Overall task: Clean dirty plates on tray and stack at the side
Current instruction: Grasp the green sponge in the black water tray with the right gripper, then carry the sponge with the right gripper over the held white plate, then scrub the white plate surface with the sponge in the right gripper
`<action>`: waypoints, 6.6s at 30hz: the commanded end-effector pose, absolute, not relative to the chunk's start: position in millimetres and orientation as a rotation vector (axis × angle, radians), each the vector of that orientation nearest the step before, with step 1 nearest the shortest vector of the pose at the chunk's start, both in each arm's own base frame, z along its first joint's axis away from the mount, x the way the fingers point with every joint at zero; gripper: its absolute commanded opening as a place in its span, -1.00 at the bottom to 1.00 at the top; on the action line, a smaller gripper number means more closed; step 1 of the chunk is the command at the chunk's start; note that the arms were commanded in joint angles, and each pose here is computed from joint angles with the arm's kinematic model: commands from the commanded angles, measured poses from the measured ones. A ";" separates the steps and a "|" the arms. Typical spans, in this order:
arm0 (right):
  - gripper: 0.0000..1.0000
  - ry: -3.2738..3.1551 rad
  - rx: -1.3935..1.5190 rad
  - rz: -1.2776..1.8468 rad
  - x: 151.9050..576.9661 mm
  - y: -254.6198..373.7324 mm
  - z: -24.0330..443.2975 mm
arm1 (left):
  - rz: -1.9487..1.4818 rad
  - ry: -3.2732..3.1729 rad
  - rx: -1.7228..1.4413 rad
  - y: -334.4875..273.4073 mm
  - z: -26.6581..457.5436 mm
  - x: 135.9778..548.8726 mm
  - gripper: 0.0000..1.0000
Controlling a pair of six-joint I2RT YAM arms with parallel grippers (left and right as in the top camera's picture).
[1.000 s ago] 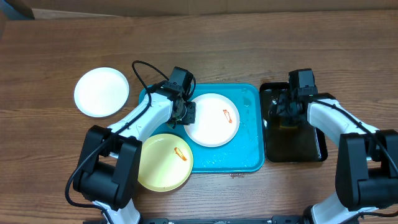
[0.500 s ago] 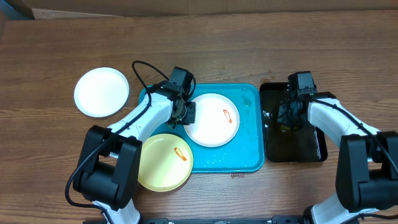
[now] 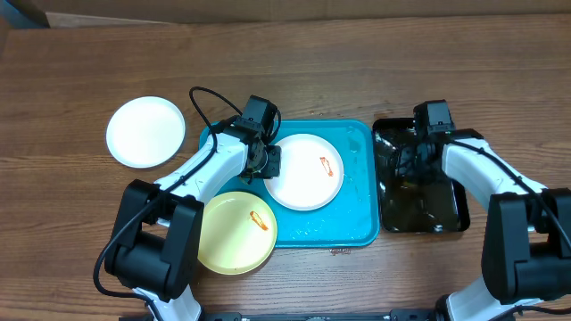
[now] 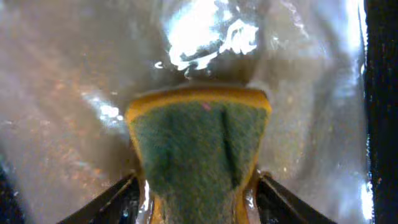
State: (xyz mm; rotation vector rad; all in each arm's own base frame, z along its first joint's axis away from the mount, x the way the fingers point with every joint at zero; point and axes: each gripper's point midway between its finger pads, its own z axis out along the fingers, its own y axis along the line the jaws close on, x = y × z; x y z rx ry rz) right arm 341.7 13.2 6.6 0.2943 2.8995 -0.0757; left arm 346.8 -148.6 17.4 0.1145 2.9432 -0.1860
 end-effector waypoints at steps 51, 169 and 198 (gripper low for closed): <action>-0.22 2.912 0.302 -0.091 342.2 11.4 7.9 | -0.168 2.947 0.111 -150.3 13.7 347.5 -0.53; -0.92 2.823 -0.687 -0.093 354.9 217.4 -15.6 | -0.242 3.022 -0.200 -153.7 11.9 332.4 -0.92; -0.93 2.788 -0.792 0.531 338.6 264.7 53.4 | -0.242 3.020 -0.188 -153.8 12.0 332.9 -0.91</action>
